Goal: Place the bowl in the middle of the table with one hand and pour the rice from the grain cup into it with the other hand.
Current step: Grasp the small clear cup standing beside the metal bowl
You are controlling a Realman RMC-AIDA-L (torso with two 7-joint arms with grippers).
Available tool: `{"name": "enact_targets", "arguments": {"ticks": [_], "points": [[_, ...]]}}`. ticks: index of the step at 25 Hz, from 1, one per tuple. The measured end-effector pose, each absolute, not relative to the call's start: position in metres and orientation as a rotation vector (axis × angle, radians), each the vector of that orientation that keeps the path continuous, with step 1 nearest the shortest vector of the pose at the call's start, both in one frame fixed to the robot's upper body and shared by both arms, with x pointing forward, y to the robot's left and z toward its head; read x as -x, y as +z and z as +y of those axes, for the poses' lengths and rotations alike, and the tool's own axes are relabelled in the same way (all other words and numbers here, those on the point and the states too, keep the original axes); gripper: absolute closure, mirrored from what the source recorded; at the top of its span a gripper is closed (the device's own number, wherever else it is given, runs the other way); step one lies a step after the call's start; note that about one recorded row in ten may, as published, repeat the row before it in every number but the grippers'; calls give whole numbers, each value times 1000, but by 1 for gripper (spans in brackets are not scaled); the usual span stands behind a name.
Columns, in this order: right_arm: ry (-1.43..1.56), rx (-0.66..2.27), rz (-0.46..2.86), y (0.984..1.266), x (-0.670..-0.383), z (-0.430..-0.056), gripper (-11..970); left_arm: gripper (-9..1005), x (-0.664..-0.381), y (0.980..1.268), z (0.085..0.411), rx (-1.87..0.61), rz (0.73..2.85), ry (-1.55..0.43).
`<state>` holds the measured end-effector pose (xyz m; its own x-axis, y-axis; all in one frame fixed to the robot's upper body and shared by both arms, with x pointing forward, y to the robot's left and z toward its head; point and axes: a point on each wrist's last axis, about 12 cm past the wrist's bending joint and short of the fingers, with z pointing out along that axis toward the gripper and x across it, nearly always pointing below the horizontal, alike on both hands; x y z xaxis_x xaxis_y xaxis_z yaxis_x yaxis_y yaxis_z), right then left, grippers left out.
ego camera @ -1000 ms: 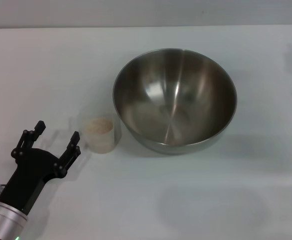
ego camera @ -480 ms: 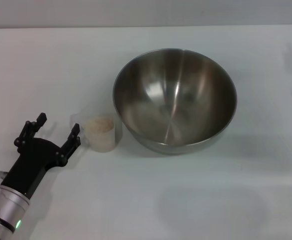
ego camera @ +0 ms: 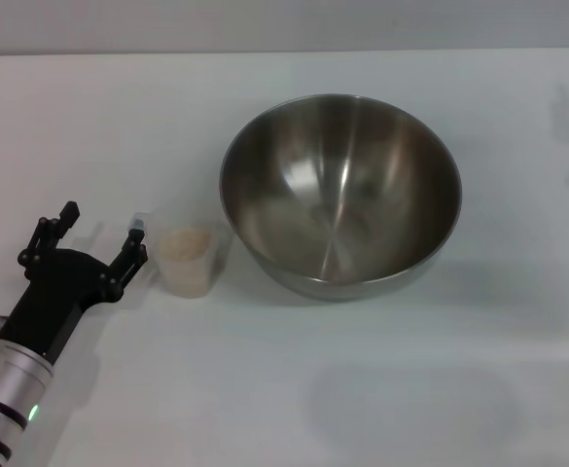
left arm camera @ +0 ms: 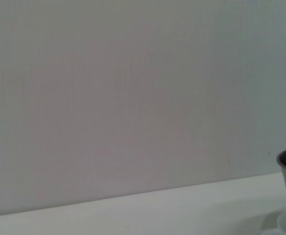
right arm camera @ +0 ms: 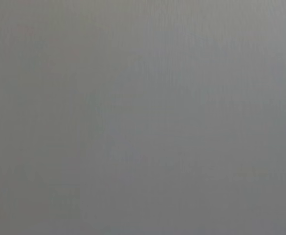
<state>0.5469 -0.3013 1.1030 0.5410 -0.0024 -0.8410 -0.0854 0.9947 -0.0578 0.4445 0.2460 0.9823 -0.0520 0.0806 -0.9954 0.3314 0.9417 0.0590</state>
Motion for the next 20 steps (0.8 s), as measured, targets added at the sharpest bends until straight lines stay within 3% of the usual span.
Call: {"name": "enact_targets", "arguments": {"ticks": [8,13,20], "points": [[55,94,991,1103,-546,-300,584,266,-451,983,243,-278,1633,-219],[56,95,990,1104,-546,-299,584,494,-453,984,238,-300,1631,-236],[55,94,991,1103,-545,-300,583,662,-456,985,234,-306,1634,-247]]}}
